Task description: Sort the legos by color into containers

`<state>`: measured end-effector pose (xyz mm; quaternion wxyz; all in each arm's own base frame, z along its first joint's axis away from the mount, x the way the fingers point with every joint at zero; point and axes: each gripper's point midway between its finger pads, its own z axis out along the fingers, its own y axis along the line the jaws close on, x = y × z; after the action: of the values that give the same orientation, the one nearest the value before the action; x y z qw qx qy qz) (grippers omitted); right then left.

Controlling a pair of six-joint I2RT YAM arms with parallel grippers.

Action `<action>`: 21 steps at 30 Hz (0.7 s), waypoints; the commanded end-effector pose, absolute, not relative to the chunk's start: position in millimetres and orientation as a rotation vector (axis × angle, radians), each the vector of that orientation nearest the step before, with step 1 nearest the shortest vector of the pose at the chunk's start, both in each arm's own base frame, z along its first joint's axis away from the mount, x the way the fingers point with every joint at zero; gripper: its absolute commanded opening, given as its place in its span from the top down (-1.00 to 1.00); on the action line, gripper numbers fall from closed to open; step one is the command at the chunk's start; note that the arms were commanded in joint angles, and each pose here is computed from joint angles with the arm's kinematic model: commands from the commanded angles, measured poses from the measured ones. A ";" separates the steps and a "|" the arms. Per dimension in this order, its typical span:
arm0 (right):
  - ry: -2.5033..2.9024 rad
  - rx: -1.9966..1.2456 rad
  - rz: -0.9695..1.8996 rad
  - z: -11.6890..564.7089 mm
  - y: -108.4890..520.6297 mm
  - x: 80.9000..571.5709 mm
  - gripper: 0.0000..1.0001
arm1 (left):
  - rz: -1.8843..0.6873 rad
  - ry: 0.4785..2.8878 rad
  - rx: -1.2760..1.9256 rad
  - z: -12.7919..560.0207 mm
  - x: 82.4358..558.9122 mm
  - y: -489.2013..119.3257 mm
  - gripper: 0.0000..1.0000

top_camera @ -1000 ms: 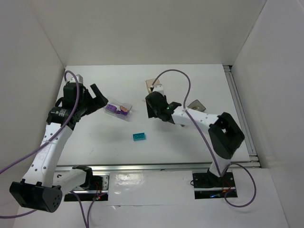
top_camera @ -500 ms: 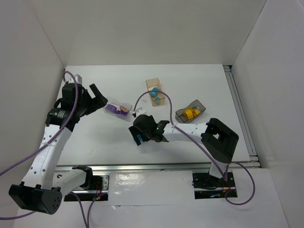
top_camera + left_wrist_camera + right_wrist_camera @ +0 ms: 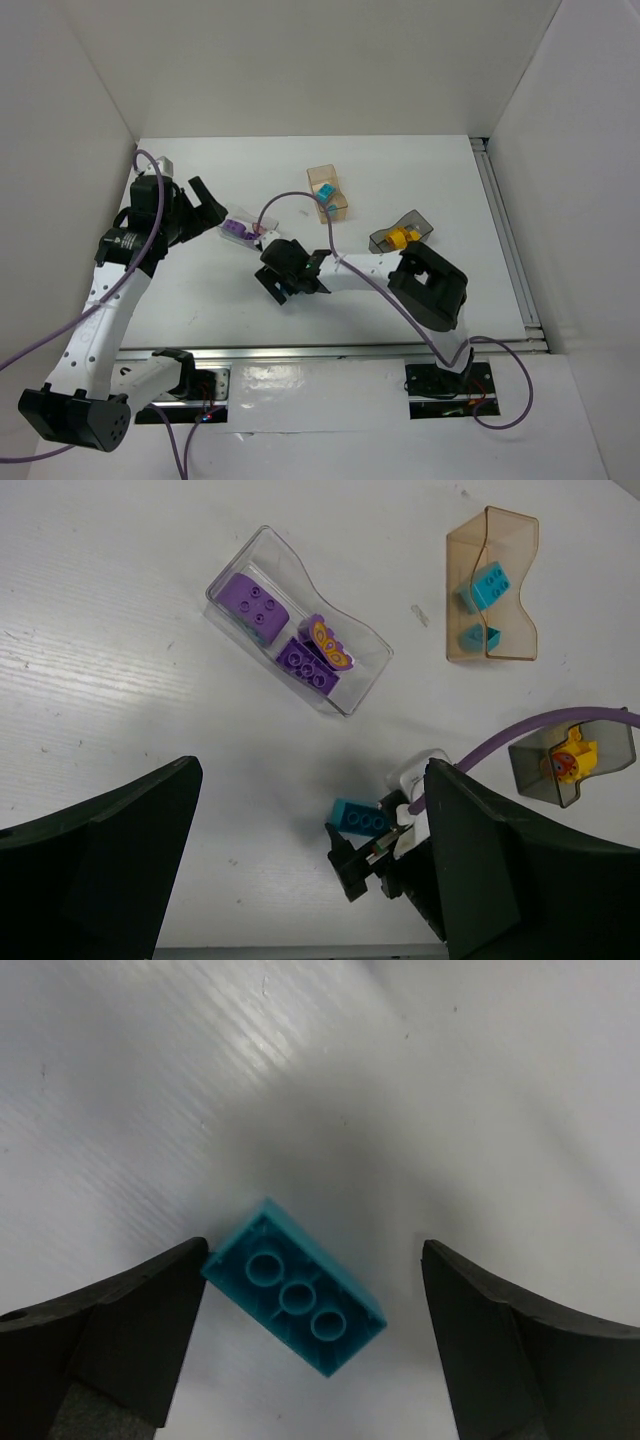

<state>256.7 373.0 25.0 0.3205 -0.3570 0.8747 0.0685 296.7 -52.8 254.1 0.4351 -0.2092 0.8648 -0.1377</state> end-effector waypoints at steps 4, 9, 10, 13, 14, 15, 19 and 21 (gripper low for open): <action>2.263 -0.886 0.246 36.3 381.9 284.0 -0.62 | -0.346 2.098 -0.491 272.6 298.1 -51.7 -1.00; 2.296 -0.867 0.225 36.3 363.3 273.2 -0.30 | -0.359 2.101 -0.484 272.7 297.6 -53.9 -1.00; 2.297 -0.868 0.224 36.7 360.7 271.5 -0.30 | -0.359 2.101 -0.484 272.7 297.6 -53.9 -1.00; 2.328 -0.873 0.217 32.8 348.8 261.5 -0.59 | -0.366 2.113 -0.481 270.2 298.7 -55.7 -1.00; 2.347 -0.876 0.223 27.4 346.1 256.9 -0.62 | -0.366 2.113 -0.481 270.2 298.7 -55.7 -1.00; 2.343 -0.878 0.244 31.4 348.1 255.6 -0.62 | -0.366 2.113 -0.481 270.2 298.7 -55.7 -1.00; 2.373 -0.874 0.269 26.1 344.7 242.5 -0.20 | -0.375 2.115 -0.476 269.4 301.3 -57.6 -1.00; 2.370 -0.849 0.245 26.6 342.3 245.9 0.40 | -0.387 2.118 -0.470 269.5 300.9 -59.5 -1.00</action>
<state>252.7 343.7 18.6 0.2975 -0.3266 0.8928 0.0874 296.5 -55.2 253.7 0.4324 -0.2063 0.8660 -0.1432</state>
